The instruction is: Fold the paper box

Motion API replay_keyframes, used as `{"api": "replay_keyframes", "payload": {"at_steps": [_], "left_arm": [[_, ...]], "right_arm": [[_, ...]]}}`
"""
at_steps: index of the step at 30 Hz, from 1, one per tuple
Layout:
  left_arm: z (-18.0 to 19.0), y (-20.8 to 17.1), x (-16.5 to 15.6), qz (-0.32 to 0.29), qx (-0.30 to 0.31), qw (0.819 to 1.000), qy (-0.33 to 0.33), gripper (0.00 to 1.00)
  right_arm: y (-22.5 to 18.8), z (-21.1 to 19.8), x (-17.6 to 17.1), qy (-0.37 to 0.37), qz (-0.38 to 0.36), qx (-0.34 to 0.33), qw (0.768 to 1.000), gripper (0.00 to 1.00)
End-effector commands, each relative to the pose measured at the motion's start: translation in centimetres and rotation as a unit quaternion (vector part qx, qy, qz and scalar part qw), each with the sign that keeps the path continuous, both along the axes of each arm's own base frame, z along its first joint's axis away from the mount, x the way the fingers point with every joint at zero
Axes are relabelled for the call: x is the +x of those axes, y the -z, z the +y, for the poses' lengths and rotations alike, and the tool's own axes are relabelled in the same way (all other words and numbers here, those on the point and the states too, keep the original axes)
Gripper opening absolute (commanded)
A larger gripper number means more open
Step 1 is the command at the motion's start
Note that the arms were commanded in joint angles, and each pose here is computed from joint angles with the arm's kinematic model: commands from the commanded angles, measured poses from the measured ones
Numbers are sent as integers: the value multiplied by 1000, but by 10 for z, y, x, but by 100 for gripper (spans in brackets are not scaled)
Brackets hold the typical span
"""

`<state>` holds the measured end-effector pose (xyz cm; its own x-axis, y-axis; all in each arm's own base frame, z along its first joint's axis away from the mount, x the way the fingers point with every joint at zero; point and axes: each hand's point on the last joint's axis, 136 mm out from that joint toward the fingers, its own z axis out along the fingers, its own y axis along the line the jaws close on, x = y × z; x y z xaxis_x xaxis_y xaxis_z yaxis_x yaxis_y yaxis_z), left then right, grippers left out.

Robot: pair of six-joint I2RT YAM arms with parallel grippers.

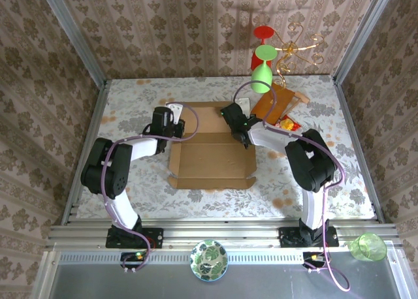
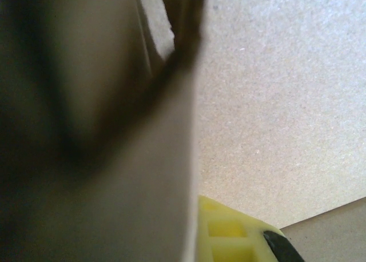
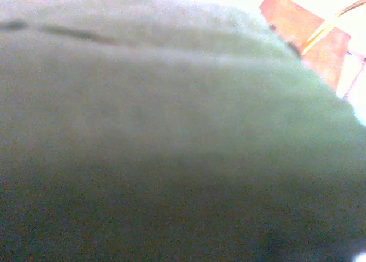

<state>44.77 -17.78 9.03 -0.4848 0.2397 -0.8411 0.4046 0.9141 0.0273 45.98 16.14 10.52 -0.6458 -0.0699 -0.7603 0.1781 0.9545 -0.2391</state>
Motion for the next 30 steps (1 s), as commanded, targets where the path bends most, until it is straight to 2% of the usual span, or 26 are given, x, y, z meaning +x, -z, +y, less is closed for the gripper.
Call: {"api": "replay_keyframes", "payload": {"at_steps": [1, 12, 16, 22, 30], "left_arm": [[-5, 10, -6, 25, 8, 1000, 2, 0], [-3, 14, -7, 24, 25, 999, -16, 0], [-2, 11, -6, 18, 20, 999, -18, 0], [0, 0, -1, 2, -20, 1000, 3, 19], [4, -9, 8, -2, -34, 999, 10, 27]], "right_arm": [[8, -19, -12, 33, 18, -41, 998, 0], [16, -22, -25, 64, 57, -61, 994, 0], [17, -17, -25, 54, 61, -45, 996, 0], [21, -11, -26, 31, 69, -36, 996, 0], [25, 0, -22, 10, 82, -22, 996, 0]]}}
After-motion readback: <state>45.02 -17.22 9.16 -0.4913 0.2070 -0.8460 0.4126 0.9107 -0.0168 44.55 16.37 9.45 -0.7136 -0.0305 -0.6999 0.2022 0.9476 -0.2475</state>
